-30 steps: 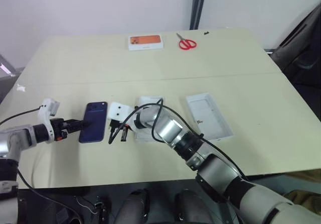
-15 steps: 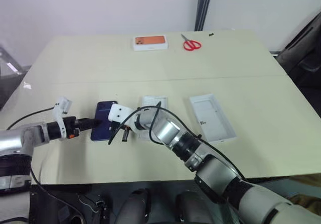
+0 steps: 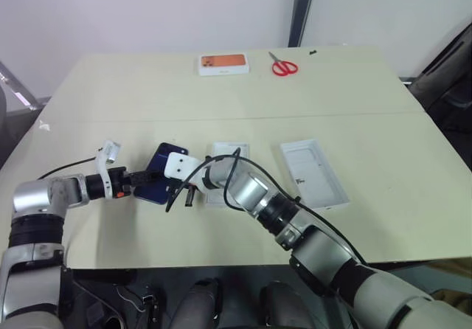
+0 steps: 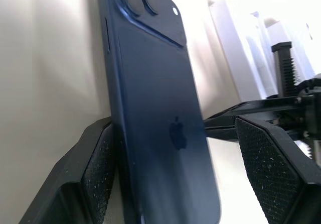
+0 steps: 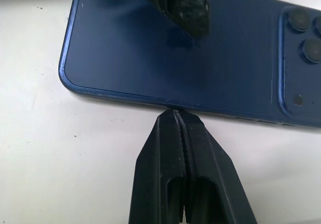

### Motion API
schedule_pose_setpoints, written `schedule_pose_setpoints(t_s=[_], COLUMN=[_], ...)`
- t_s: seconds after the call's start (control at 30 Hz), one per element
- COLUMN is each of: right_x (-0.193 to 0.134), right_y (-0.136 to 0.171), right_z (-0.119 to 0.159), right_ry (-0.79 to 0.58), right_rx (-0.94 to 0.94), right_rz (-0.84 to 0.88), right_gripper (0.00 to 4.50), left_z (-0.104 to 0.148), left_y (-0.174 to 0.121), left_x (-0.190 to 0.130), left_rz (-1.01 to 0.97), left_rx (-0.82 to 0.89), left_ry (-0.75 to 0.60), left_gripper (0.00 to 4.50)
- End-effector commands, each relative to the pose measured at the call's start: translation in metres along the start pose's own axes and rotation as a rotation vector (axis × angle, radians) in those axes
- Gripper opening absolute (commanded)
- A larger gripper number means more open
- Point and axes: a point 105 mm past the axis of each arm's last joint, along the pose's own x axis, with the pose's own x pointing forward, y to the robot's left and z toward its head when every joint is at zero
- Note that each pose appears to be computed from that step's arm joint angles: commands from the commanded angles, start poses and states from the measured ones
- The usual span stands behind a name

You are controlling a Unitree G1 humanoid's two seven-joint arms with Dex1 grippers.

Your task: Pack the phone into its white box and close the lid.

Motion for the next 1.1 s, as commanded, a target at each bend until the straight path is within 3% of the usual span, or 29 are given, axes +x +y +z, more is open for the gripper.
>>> schedule_pose_setpoints(t_s=[0.03, 0.2, 0.43, 0.47, 0.87, 1.0, 1.1], right_x=[0.000, -0.001, -0.002, -0.002, -0.007, -0.023, -0.044], right_y=[0.001, 0.001, 0.001, 0.001, -0.004, -0.011, -0.013], right_z=[0.004, -0.001, -0.001, -0.001, -0.002, 0.026, 0.044], right_ry=[-0.013, -0.004, -0.006, -0.006, -0.012, -0.203, -0.346], right_rx=[-0.027, -0.029, -0.032, -0.033, -0.034, 0.025, 0.120], right_rz=[-0.003, -0.006, -0.009, -0.009, -0.026, -0.037, 0.021], right_gripper=[0.06, 0.06, 0.00, 0.00, 0.00, 0.00, 0.00], left_z=[-0.033, -0.023, -0.030, -0.030, -0.028, -0.008, 0.000], left_y=[0.003, 0.011, 0.014, 0.013, 0.015, 0.007, -0.001], left_x=[0.019, 0.014, 0.010, 0.010, 0.003, -0.006, -0.011], left_rz=[-0.025, 0.003, 0.008, 0.005, 0.000, -0.074, -0.109], left_rx=[-0.102, -0.143, -0.168, -0.177, -0.286, -0.351, -0.304], left_ry=[0.105, 0.038, 0.041, 0.035, -0.045, -0.174, -0.253], left_gripper=[3.74, 3.74, 0.36, 0.06, 0.02, 0.02, 0.02])
